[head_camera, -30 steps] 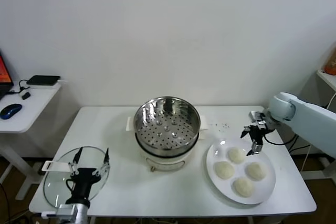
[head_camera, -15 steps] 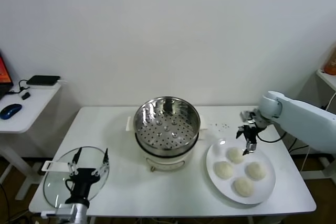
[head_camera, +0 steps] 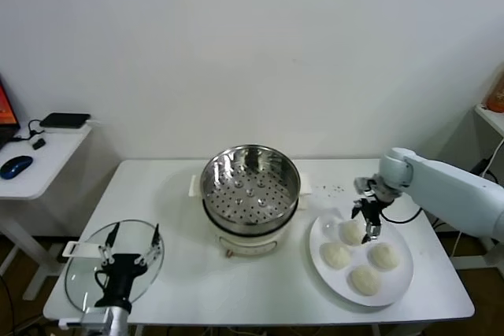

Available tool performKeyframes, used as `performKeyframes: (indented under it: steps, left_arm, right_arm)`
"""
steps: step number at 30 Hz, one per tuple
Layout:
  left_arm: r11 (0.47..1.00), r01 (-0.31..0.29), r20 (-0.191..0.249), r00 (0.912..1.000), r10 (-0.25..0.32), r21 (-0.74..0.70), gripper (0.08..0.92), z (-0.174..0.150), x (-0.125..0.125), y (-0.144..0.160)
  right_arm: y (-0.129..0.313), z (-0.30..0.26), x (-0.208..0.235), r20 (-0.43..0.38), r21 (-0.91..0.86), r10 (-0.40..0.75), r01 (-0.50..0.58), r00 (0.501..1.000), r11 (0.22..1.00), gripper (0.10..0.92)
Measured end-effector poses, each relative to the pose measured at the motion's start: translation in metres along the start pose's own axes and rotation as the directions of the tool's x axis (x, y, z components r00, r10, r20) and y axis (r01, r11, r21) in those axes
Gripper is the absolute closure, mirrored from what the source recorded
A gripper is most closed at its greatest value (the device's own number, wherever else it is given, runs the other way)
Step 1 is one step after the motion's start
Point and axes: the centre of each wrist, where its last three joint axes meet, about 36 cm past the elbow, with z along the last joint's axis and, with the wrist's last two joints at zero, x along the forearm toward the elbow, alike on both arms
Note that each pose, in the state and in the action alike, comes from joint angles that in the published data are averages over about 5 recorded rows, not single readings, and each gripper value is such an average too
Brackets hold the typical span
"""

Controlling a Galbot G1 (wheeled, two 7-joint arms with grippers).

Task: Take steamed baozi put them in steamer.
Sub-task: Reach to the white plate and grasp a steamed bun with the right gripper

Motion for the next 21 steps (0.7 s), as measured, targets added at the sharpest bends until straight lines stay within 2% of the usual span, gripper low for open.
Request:
performKeyframes:
  steps: [9,12,21]
  left_arm:
    - [1.000,0.000,-0.001,1.0000,0.000,0.001,0.177,0.0003,0.0000,-0.0005]
    - [1.000,0.000,-0.001,1.0000,0.000,0.002,0.177,0.0004,0.0003,-0.0006]
    - [1.000,0.002,-0.004,1.0000,-0.002,0.005,0.177,0.0012,0.0018,-0.0018]
  right_arm:
    - [-0.0003,0.0042,-0.0061,0.002,-0.011,0.001,-0.001,1.000,1.000,0.200]
    - [-0.0006,0.0056,-0.0068,0.004,-0.014,0.003,-0.003,1.000,1.000,0.222]
    - [-0.0008,0.0066,-0.0075,0.014,-0.018,0.009,-0.009,1.000,1.000,0.436]
